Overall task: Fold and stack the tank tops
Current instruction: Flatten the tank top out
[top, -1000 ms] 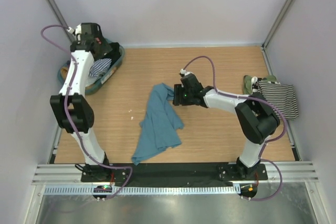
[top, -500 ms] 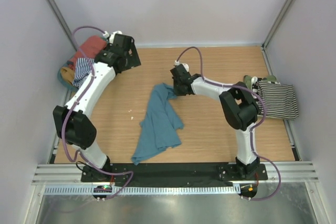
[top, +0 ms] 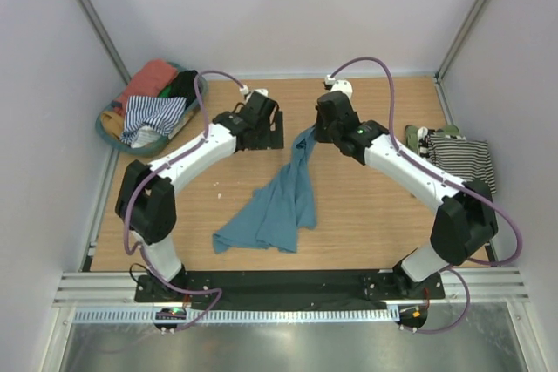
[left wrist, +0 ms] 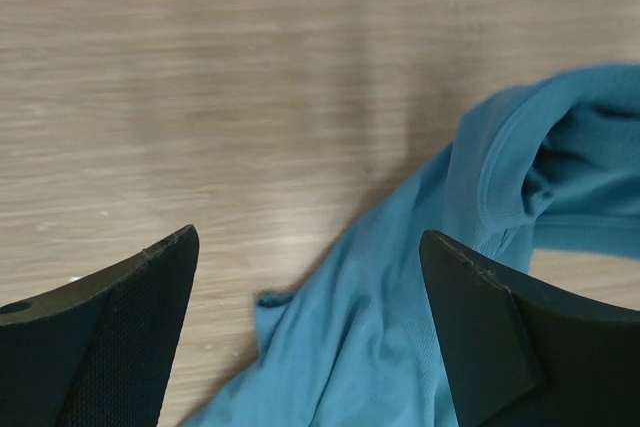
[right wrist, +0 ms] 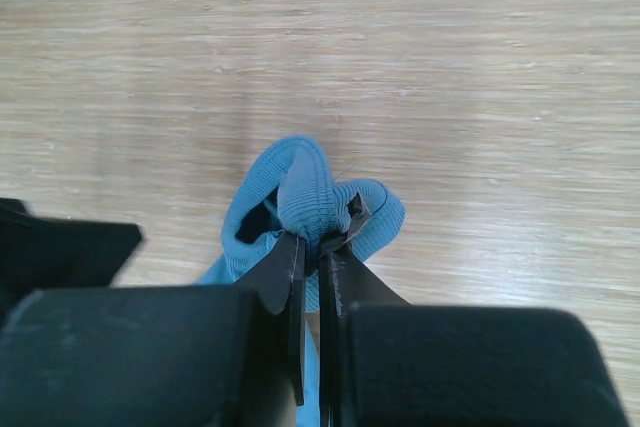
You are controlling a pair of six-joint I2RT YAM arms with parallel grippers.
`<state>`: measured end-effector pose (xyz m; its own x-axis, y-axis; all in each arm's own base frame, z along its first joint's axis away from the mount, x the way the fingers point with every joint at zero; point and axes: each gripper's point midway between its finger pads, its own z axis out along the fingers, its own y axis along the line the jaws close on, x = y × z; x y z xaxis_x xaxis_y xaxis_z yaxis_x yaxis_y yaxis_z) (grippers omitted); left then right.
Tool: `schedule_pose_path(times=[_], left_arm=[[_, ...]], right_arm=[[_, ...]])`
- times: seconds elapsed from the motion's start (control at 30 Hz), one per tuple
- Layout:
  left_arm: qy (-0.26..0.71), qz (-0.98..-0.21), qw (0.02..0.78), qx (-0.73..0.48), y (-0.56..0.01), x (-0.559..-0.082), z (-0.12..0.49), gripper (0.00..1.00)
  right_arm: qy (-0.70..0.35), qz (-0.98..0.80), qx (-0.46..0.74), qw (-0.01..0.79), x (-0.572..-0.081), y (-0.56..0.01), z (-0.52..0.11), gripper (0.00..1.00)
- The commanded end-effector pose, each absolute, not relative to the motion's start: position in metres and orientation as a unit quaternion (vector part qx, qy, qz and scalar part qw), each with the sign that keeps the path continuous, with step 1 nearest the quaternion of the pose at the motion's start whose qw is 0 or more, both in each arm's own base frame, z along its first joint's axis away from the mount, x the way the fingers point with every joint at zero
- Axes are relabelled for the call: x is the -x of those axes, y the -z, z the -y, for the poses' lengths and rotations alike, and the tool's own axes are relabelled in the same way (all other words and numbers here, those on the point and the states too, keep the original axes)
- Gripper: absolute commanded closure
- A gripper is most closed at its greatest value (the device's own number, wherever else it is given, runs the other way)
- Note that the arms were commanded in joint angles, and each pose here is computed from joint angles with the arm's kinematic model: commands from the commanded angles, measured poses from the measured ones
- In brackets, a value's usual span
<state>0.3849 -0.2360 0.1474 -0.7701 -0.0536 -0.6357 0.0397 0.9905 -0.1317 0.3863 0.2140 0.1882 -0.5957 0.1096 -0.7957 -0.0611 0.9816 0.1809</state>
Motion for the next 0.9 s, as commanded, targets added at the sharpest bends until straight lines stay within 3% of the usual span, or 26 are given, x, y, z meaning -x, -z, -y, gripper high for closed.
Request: schedule_pose_path(times=[0.0,0.13,0.3,0.53,0.67,0.87], left_arm=[[0.133,-0.921,0.366,-0.005,-0.158,-0.369,0.256,0.09],[0.218,-0.904,0.366,-0.031,-0.163,-0.338,0.271,0.09],[0.243,-0.903,0.346,-0.070,-0.157,-0.286,0.277,0.10],[0.267,-0.918,0.270,-0.114,-0.124,-0.210,0.317,0.32],[0.250,-0.921,0.252,-0.160,-0.109,-0.175,0.349,0.28],[0.200,-0.937,0.223,-0.183,-0.070,-0.169,0.374,0.24]], right_arm=[[-0.095,-0.874,-0.004,0.476,-0.385,-0.221,-0.207,0.99],[-0.094,-0.866,-0.004,0.492,-0.384,-0.253,-0.202,0.99],[-0.065,-0.867,-0.045,0.492,-0.393,-0.249,-0.175,0.99],[-0.083,-0.873,-0.085,0.473,-0.407,-0.229,-0.154,0.99],[-0.082,-0.874,-0.093,0.471,-0.409,-0.223,-0.148,0.99],[-0.083,-0.876,-0.097,0.466,-0.408,-0.218,-0.144,0.99]])
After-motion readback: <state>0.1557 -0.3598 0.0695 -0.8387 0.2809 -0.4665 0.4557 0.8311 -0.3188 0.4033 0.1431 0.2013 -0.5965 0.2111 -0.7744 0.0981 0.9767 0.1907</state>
